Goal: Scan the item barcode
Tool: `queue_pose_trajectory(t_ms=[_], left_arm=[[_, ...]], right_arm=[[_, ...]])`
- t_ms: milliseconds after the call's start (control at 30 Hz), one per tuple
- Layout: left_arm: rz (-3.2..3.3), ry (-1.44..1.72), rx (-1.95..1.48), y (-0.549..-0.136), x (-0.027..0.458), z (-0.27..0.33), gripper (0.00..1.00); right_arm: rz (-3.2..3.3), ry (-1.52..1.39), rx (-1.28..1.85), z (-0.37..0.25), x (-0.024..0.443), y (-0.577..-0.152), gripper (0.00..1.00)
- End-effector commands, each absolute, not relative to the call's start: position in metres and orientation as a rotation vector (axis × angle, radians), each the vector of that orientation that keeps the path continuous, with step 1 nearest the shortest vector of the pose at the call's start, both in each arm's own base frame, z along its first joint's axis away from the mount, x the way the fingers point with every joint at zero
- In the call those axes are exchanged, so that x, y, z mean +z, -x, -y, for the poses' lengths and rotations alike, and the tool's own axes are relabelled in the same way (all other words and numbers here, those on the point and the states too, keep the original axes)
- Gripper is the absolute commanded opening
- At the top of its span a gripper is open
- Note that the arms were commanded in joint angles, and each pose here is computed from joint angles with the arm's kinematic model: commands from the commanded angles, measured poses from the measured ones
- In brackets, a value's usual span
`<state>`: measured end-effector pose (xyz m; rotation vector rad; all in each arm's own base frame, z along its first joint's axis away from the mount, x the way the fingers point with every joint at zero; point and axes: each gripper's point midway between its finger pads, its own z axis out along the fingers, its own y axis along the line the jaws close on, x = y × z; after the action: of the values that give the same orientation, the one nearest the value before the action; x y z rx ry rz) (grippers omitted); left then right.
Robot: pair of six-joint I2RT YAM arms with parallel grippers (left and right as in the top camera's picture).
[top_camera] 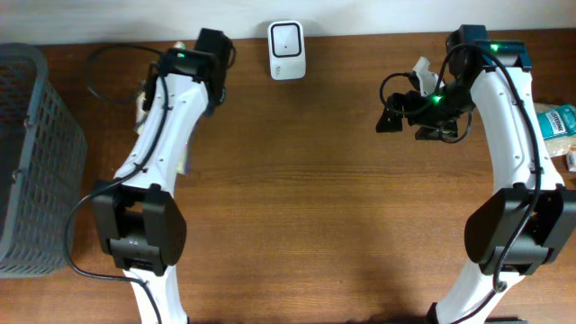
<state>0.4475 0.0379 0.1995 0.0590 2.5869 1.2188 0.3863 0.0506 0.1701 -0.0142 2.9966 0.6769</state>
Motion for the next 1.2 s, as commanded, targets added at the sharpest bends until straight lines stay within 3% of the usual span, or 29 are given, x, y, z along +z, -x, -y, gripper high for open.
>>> queue_pose_trajectory(t_ms=[0,100,333,700,733,800,900,933,1167], left_arm=[[-2.379,0.048,1.429,-0.447,0.249,-0.059,0.0],[-2.422,0.038,1.365,-0.448,0.241,-0.054,0.0],[-2.771,-0.079,0.853,-0.435,0.17,0.0,0.0],[-2.686,-0.265,0.893,-0.428,0.163,0.066,0.0],[-2.674,-0.261,0.906,-0.429,0.165,0.064,0.0],[-2.675,-0.244,0.907,-0.43,0.166,0.06,0.0],[-2.695,-0.219,0.89,-0.429,0.166,0.057,0.0],[-2.7,-0.204,0.883,-0.427,0.167,0.057,0.0],[-2.805,-0.217,0.538,-0.423,0.17,0.094,0.0]], right_arm=[[-2.992,0.041,0.694,-0.054,0.171,-0.385,0.99],[-2.991,0.041,0.694,-0.054,0.171,-0.385,0.99],[-2.992,0.041,0.694,-0.054,0.171,-0.385,0.98],[-2.994,0.041,0.698,-0.055,0.17,-0.384,0.98],[-2.997,0.047,0.704,-0.057,0.169,-0.383,0.92],[-2.995,0.075,0.743,-0.068,0.161,-0.383,0.53],[-2.919,0.139,0.924,-0.101,0.154,-0.387,0.11],[-2.883,0.163,0.996,-0.114,0.154,-0.389,0.04],[-2.768,0.096,1.179,-0.211,0.11,-0.405,0.04]])
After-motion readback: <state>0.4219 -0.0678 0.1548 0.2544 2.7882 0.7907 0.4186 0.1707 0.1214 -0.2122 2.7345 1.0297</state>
